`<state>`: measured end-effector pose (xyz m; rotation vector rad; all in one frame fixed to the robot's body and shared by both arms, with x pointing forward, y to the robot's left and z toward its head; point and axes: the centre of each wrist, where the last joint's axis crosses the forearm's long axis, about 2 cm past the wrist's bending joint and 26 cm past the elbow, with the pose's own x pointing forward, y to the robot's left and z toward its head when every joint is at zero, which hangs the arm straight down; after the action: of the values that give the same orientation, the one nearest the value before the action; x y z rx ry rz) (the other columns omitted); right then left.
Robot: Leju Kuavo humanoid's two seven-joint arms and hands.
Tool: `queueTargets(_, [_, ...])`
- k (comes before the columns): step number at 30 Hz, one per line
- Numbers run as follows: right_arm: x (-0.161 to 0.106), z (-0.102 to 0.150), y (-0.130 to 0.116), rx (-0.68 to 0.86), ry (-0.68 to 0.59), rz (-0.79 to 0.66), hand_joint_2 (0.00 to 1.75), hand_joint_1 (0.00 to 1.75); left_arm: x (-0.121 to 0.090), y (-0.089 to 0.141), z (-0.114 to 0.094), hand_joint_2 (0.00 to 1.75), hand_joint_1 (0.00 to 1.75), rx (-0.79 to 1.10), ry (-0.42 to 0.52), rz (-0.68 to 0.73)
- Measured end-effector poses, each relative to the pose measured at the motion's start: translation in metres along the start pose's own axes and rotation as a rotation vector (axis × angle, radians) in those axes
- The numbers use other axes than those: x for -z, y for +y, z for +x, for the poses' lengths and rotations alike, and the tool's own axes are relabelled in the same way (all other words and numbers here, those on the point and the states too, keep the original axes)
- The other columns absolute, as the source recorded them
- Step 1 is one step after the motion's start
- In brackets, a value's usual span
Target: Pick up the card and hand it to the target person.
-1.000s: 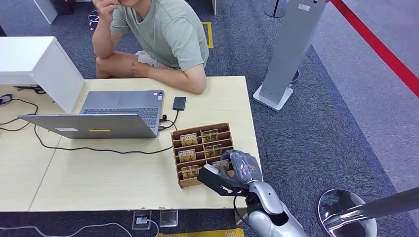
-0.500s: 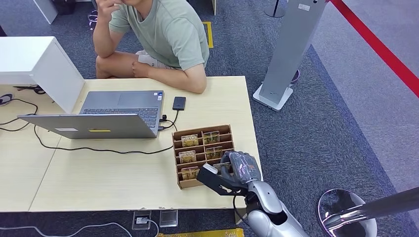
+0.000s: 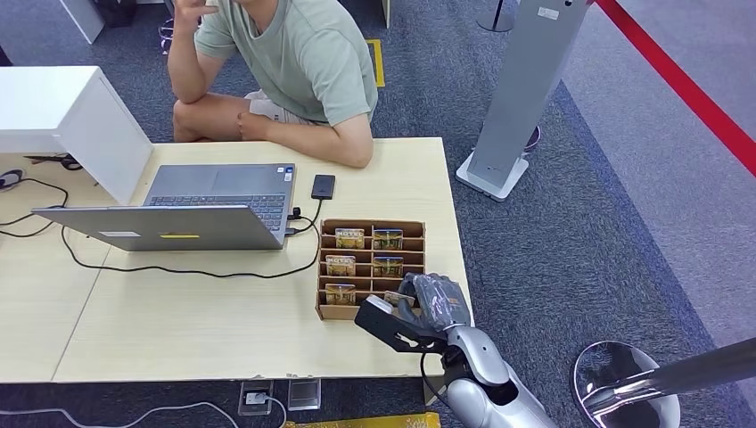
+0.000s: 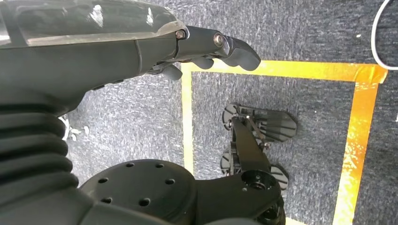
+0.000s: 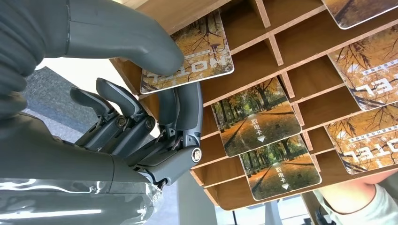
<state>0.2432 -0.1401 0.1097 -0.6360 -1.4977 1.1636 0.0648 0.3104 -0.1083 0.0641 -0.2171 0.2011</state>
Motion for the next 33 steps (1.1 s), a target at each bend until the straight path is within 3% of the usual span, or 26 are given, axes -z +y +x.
queueTargets(6, [-0.002, 0.001, -0.001, 0.01, -0.078, -0.105, 1.75, 1.75, 0.0, 0.0, 0.0, 1.75, 0.0, -0.012, 0.005, 0.003])
queueTargets(12, [-0.013, 0.008, -0.014, 0.065, -0.327, -0.462, 1.75, 1.75, 0.0, 0.0, -0.001, 1.75, 0.0, -0.02, -0.002, 0.007])
queueTargets(16, [-0.022, 0.012, -0.019, 0.076, -0.418, -0.568, 1.75, 1.75, 0.0, 0.0, -0.001, 1.75, 0.0, -0.019, -0.004, 0.009])
queueTargets(25, [-0.014, 0.01, -0.027, 0.209, -0.267, -0.537, 1.75, 1.75, 0.0, -0.001, -0.001, 1.75, 0.0, -0.009, -0.003, 0.004])
queueTargets(33, [0.043, 0.008, -0.054, 0.285, -0.202, -0.479, 1.75, 1.75, 0.0, -0.004, 0.0, 1.75, 0.0, 0.043, -0.008, -0.02])
